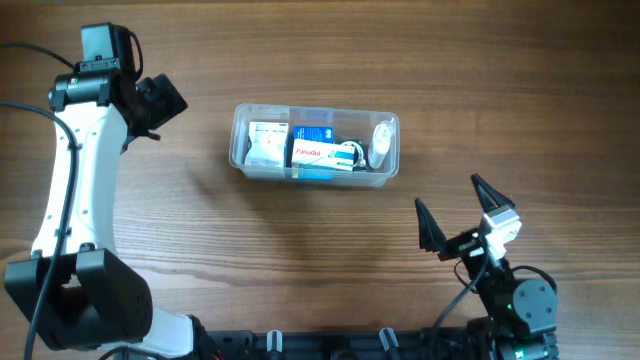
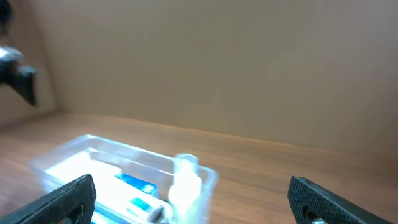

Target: Pack container

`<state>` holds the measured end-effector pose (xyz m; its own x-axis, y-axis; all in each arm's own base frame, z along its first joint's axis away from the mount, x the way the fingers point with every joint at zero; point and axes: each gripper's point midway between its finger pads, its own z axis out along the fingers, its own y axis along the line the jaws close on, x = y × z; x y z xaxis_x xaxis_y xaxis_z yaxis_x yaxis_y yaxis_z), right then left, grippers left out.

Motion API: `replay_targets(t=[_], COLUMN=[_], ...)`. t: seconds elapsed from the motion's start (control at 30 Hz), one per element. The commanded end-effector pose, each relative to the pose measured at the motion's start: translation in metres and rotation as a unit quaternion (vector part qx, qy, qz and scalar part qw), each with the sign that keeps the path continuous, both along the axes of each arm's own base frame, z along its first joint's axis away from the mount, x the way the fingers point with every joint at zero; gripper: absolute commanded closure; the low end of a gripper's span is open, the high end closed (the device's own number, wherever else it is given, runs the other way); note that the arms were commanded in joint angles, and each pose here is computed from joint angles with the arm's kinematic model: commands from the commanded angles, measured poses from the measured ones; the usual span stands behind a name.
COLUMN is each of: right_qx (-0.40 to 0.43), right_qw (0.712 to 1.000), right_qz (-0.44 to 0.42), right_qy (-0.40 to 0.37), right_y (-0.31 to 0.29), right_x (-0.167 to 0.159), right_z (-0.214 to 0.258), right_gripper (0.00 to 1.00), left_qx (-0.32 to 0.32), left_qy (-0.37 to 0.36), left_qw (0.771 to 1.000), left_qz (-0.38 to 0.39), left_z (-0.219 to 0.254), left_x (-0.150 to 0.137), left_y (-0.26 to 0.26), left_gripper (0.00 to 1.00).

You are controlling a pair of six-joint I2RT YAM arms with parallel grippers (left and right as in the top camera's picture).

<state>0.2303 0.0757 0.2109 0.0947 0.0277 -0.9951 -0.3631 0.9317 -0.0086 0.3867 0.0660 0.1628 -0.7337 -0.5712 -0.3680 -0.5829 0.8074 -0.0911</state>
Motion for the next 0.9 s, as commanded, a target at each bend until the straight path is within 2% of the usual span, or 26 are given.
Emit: replay_targets(t=[0.0,0.07,0.87], right_qx=[-0.057,-0.060,-0.076], right_qw=[0.998,0.997,0.995], right_qz=[-0.026,-0.040,-0.056], right_qy=[-0.001,0.022,0.018], right_y=[-0.011,-0.018,-0.025], right_x=[0.005,0.008,0.010], right_z=[-0.017,-0.032,-0.032], right_gripper=[0.00,0.00,0.00], left_qx=[0.000,0.000,0.000], left_qy=[-0.001,-0.001,-0.001], left_qw=[1.000,1.000,1.000], left_qz=[-0.001,-0.001,-0.001], left_z=[0.001,0.001,0.001], left_x=[0.000,0.000,0.000], left_y=[0.001,0.001,0.001], left_gripper=[0.00,0.00,0.00])
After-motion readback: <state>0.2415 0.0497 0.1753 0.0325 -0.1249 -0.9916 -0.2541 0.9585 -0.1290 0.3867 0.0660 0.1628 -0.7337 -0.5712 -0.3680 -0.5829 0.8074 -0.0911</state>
